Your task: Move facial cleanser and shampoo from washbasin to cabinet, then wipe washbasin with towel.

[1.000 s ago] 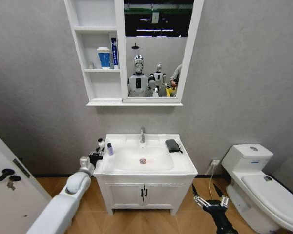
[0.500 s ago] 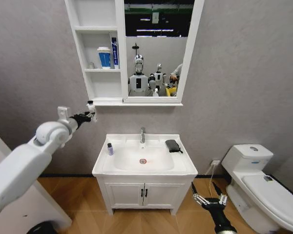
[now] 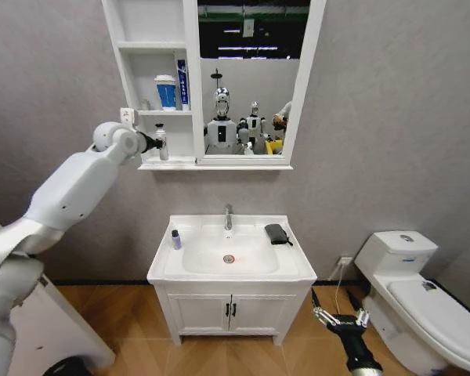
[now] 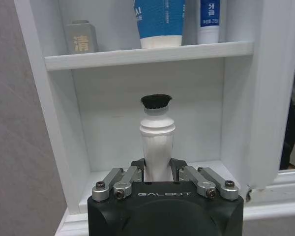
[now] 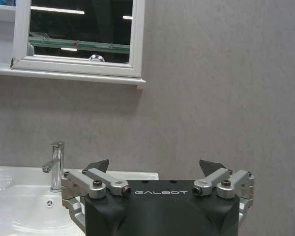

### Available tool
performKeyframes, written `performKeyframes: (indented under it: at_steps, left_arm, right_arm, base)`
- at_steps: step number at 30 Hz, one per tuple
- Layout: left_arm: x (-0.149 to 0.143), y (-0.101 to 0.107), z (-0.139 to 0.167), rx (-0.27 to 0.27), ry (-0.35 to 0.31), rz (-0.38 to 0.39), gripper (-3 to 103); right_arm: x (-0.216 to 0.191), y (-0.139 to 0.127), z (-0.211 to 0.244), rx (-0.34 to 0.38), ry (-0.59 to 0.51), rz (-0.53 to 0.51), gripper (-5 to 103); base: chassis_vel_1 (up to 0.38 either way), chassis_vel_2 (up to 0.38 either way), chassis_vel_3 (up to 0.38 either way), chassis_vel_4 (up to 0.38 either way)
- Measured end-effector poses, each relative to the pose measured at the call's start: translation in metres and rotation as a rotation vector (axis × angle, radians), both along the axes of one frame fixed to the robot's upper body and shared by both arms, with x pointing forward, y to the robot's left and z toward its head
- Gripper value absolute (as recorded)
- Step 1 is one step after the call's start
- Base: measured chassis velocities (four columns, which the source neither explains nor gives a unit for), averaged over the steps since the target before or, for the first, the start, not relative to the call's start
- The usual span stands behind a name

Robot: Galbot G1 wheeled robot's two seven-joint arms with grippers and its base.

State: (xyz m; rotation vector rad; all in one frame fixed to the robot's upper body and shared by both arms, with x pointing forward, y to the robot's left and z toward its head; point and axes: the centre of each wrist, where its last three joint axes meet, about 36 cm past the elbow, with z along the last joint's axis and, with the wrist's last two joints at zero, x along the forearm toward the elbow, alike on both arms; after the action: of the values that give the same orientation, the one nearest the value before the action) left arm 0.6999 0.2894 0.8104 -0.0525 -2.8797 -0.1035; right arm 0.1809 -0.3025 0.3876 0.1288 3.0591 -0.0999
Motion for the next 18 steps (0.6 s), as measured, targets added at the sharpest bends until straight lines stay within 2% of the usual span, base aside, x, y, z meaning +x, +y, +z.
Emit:
performKeyframes:
  at_steps: [4, 10, 18]
  left_arm:
    - [0.023, 0.008, 0.000, -0.002, -0.010, 0.039, 28]
    - [0.042, 0.019, 0.005, -0.008, -0.021, 0.080, 28]
    - [0.055, 0.019, -0.009, -0.027, -0.023, 0.076, 28]
  right_arm:
    - [-0.002, -0.004, -0.001, -0.001, 0.000, -0.006, 100]
    - [-0.001, -0.006, 0.001, 0.003, -0.006, -0.011, 100]
    - [0.001, -0.006, 0.001, 0.003, -0.010, -0.012, 100]
  base:
    - [0.000, 0.000, 0.000, 0.000]
    - [0.000, 0.000, 0.000, 0.000]
    - [0.000, 0.000, 0.000, 0.000]
